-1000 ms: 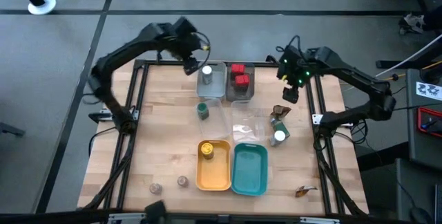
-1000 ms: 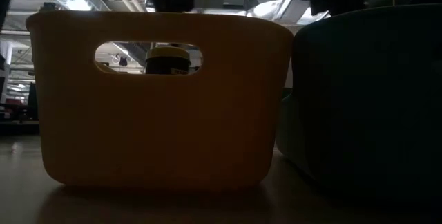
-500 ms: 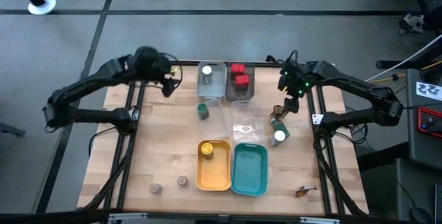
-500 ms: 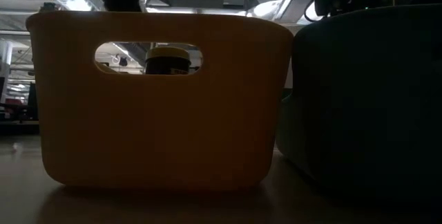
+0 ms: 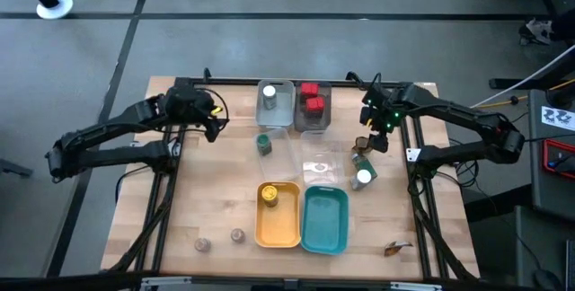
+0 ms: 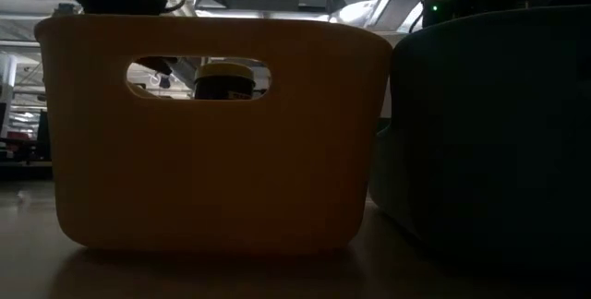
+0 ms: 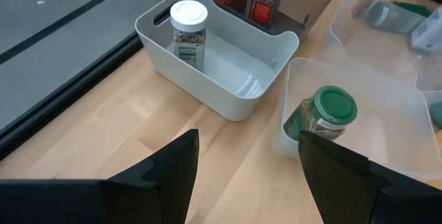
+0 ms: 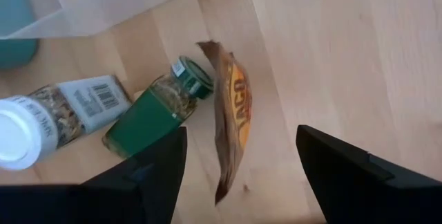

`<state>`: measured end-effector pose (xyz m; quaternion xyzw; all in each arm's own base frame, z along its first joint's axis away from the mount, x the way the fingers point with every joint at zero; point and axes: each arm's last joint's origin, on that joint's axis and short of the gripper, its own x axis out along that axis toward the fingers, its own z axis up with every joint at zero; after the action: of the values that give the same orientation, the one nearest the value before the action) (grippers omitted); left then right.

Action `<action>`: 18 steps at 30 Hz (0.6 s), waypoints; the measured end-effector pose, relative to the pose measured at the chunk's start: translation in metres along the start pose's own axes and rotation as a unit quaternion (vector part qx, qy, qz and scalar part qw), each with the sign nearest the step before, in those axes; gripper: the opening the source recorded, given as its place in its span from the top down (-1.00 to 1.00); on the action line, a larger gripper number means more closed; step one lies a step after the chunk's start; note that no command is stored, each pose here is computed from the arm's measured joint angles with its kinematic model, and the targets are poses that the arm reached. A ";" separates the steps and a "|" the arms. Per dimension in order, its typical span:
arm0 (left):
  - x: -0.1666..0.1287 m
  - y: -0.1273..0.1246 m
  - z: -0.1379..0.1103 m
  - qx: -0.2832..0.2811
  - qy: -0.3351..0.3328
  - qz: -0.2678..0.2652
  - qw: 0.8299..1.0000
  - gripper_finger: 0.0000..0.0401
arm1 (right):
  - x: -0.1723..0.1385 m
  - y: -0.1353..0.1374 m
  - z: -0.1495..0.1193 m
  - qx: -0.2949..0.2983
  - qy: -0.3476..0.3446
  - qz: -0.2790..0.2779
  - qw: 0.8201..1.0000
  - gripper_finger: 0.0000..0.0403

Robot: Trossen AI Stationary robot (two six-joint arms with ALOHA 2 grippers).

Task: Sort spices by type
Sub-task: Put the top orange seasoning pack into the right transparent bin

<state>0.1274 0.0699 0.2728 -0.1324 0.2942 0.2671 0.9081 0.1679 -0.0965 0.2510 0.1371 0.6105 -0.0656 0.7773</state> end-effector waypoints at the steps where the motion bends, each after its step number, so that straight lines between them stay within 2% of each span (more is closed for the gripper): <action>1: 0.001 0.000 -0.003 0.000 -0.003 0.000 1.000 -0.16 | 0.003 0.000 0.000 -0.001 -0.001 0.000 1.000 -0.36; 11: 0.014 -0.002 -0.022 0.005 -0.055 -0.021 0.998 -0.16 | 0.037 -0.004 -0.011 -0.006 -0.007 0.003 1.000 -0.32; 14: 0.019 -0.006 -0.025 0.007 -0.069 -0.036 0.997 -0.16 | 0.046 -0.006 -0.011 -0.009 -0.021 -0.001 1.000 -0.18; 18: 0.024 -0.013 -0.030 0.012 -0.088 -0.063 0.994 -0.16 | 0.050 -0.007 -0.010 -0.013 -0.039 -0.006 0.999 0.16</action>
<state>0.1376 0.0572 0.2359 -0.1160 0.2076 0.2163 0.9469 0.1690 -0.0968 0.1990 0.1210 0.5811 -0.0680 0.8019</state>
